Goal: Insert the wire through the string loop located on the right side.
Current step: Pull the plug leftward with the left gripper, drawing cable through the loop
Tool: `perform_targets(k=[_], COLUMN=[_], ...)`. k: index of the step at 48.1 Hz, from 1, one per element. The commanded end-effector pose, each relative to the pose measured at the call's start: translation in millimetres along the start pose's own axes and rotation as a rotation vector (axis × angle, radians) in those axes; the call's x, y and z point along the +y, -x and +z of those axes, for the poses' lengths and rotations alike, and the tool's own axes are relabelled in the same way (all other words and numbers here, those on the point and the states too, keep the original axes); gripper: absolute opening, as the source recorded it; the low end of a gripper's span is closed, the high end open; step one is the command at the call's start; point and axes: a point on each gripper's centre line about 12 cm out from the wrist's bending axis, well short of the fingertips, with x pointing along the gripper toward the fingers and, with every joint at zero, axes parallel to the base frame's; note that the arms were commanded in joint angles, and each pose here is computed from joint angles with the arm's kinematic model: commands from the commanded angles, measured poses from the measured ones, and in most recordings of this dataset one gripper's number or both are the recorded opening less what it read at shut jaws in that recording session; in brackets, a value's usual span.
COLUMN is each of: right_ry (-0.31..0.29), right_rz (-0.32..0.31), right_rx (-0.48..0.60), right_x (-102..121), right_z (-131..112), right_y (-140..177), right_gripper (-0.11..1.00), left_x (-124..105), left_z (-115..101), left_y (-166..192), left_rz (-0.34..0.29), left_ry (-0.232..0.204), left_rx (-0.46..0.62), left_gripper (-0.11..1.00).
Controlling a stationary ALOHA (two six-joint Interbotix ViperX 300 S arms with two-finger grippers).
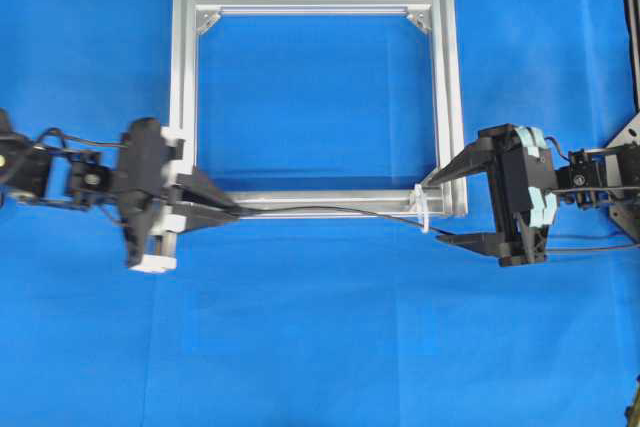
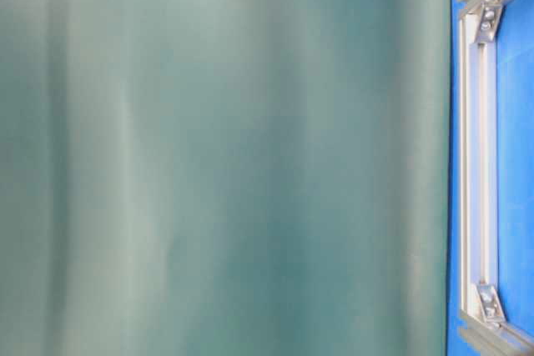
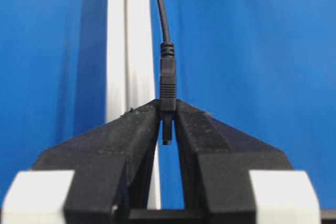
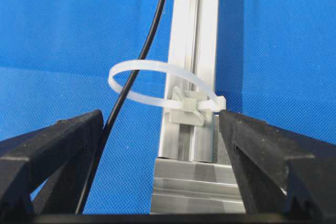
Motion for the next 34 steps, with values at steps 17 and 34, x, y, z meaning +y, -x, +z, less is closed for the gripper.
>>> perform_targets(k=[17, 34], right_ry=[-0.001, -0.002], right_rz=[0.005, 0.004], right_rx=[-0.022, -0.024], right_x=[1.6, 1.3], right_z=[7.4, 8.0], right_y=[0.8, 0.6], right_gripper=[0.96, 0.96], left_x=[3.5, 4.5], left_z=[-18.3, -22.3], left_y=[46.8, 43.1], left_rz=[-0.005, 0.002], left_ry=[-0.014, -0.027], left_rx=[0.011, 0.071], left_gripper=[0.08, 0.08])
